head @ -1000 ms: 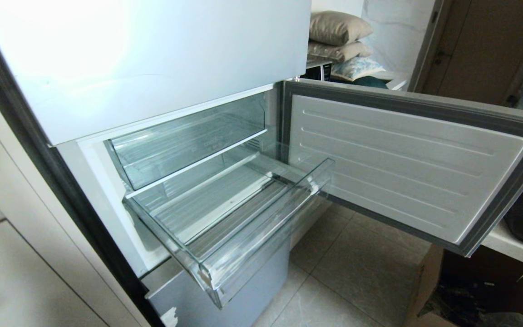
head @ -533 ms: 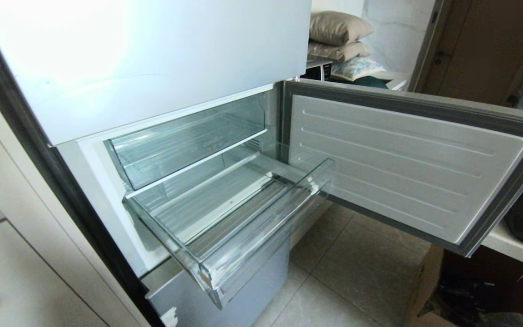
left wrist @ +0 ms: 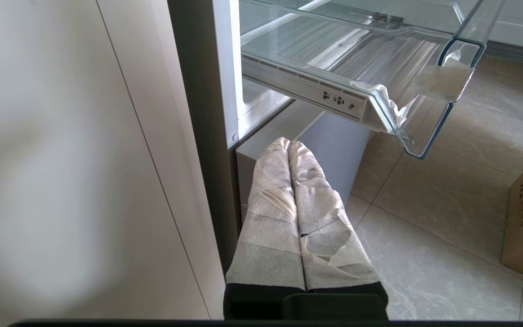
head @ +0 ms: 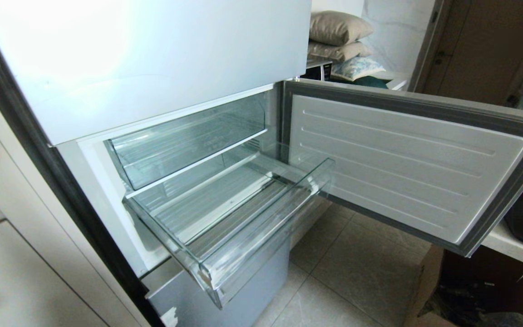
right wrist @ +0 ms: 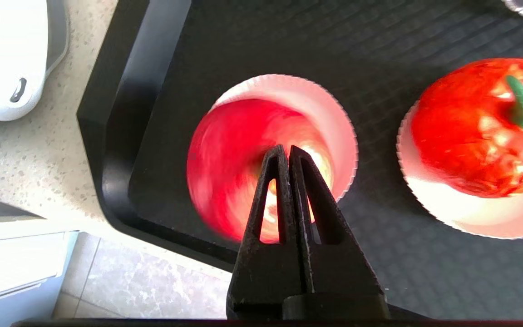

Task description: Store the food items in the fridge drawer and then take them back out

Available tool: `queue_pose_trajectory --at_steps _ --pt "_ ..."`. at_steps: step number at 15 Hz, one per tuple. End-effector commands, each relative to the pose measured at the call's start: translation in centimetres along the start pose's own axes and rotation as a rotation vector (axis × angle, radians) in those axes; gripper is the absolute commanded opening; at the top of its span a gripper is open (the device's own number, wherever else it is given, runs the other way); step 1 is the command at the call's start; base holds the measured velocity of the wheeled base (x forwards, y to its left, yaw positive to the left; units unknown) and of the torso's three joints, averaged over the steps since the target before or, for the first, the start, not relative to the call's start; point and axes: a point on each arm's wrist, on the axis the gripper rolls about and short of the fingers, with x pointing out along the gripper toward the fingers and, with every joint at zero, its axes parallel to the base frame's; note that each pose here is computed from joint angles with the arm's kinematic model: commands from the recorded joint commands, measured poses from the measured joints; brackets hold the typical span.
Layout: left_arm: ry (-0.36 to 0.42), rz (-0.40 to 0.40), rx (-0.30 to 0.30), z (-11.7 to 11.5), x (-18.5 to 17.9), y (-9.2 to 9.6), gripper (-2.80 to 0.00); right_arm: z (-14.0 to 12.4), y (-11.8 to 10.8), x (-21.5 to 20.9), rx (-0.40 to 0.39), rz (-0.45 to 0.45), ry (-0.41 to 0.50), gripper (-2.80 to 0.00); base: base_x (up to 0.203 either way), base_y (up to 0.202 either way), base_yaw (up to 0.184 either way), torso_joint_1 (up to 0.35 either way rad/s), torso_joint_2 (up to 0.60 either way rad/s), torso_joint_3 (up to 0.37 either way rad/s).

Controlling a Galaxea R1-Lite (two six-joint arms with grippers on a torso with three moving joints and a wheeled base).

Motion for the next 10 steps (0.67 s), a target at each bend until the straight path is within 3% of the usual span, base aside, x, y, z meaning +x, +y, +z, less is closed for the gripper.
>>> queue_pose_trajectory --at_steps 1,10 --pt "-0.001 0.001 -0.001 0.0 0.0 0.0 -2.8 -0.02 -0.21 -0.04 0.002 -0.001 -0.001 -2.8 0.0 0.0 0.0 0.0 0.0 0.0" --pt "-0.001 0.001 -0.001 0.0 0.0 0.0 -2.8 -0.32 -0.22 0.3 0.006 0.003 0.01 -2.8 0.0 0.0 0.0 0.0 0.0 0.0"
